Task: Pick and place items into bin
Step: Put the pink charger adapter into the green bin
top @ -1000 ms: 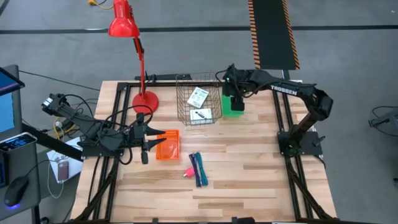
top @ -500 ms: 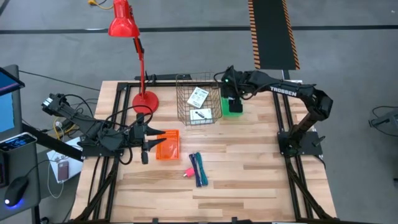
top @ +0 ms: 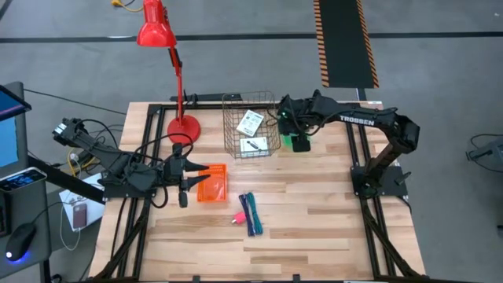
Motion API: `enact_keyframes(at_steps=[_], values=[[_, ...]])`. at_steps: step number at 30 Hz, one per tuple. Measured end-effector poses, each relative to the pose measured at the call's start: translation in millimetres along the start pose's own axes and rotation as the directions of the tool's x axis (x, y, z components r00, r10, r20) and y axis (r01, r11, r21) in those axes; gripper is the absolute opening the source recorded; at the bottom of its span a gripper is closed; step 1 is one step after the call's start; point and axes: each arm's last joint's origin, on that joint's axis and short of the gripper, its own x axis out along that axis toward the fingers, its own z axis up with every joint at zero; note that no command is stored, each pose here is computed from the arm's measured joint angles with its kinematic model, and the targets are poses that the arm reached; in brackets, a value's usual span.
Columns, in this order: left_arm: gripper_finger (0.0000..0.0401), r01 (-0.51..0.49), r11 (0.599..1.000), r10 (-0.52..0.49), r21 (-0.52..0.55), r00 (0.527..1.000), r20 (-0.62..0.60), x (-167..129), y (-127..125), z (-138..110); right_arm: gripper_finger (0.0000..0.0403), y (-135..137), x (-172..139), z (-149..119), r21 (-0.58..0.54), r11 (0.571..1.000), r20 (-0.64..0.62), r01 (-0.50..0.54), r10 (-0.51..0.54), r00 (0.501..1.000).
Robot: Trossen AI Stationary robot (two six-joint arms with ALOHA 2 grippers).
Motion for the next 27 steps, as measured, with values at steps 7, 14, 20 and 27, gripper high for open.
enact_keyframes(at_steps=[7, 14, 20, 27], values=[[0.0100, 0.000, 1.000, 0.000, -0.002, 1.000, 0.000, 0, 0, 0, 0.0244, 17, -2, -3, 0.017, 0.998, -0.089, -0.063, 0.065, 0.994], [0.0100, 0.000, 1.000, 0.000, -0.002, 1.000, 0.000, 0, 0, 0, 0.0244, 35, -6, -2, 0.038, 0.992, -0.150, -0.120, 0.125, 0.981], [0.0100, 0.000, 0.999, 0.000, -0.037, 1.000, 0.001, 0, 0, 0, 0.0244, 57, -11, 3, 0.068, 0.949, -0.108, -0.307, 0.313, 0.943], [0.0100, 0.015, 1.000, -0.015, -0.004, 1.000, -0.002, 0, 0, 0, 0.0244, 90, -19, 14, 0.018, 0.809, -0.019, -0.587, 0.588, 0.809]])
